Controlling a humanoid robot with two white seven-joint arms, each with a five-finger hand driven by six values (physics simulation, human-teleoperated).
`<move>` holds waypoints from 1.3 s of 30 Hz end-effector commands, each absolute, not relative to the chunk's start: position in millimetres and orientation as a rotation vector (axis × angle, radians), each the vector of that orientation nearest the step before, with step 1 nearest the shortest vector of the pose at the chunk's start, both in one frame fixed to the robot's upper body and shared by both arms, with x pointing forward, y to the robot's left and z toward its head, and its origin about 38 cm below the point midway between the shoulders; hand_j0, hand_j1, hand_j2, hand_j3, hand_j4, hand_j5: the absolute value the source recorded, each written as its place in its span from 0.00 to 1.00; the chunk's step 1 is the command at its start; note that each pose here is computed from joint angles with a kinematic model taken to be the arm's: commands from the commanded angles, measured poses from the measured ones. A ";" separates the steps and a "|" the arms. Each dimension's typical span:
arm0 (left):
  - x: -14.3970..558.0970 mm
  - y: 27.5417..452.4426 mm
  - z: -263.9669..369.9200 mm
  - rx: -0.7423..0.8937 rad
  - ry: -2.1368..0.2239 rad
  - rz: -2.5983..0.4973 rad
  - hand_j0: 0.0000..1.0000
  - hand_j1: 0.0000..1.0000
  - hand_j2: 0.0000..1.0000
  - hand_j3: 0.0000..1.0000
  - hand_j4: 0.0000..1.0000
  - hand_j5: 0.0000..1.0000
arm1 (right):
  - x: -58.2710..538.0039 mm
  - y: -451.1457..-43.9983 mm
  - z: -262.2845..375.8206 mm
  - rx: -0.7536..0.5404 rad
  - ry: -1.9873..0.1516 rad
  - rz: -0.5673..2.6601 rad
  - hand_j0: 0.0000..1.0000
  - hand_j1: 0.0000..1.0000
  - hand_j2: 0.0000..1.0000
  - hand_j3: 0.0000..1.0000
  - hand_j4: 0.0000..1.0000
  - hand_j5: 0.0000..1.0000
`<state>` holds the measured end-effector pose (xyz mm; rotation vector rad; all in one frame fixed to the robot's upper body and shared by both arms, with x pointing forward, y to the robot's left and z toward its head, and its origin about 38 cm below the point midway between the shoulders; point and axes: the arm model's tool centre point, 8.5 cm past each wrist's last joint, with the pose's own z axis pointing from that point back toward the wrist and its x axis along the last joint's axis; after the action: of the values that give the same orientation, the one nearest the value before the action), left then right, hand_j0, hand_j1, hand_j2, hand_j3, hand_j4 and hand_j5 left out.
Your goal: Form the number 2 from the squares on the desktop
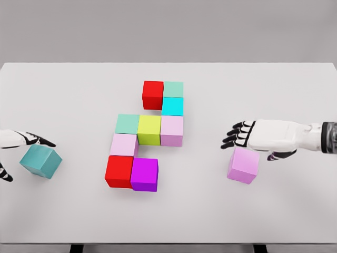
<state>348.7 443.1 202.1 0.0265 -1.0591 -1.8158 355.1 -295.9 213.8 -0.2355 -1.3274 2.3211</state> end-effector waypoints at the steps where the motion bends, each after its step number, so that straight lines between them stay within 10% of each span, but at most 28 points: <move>1: 349.6 444.7 204.7 0.045 -1.081 -1.795 1.00 1.00 1.00 1.00 1.00 1.00 | 353.9 -295.9 211.6 -0.224 -1.322 2.319 1.00 1.00 1.00 1.00 1.00 1.00; 39: 357.6 424.4 176.5 0.072 -1.091 -1.861 1.00 1.00 1.00 1.00 1.00 1.00 | 342.7 -283.3 177.7 -0.152 -1.215 2.421 1.00 1.00 1.00 1.00 1.00 1.00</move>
<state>356.7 424.6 176.6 0.0724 -1.0869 -1.8689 343.0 -283.5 178.0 -0.1567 -1.2147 2.4255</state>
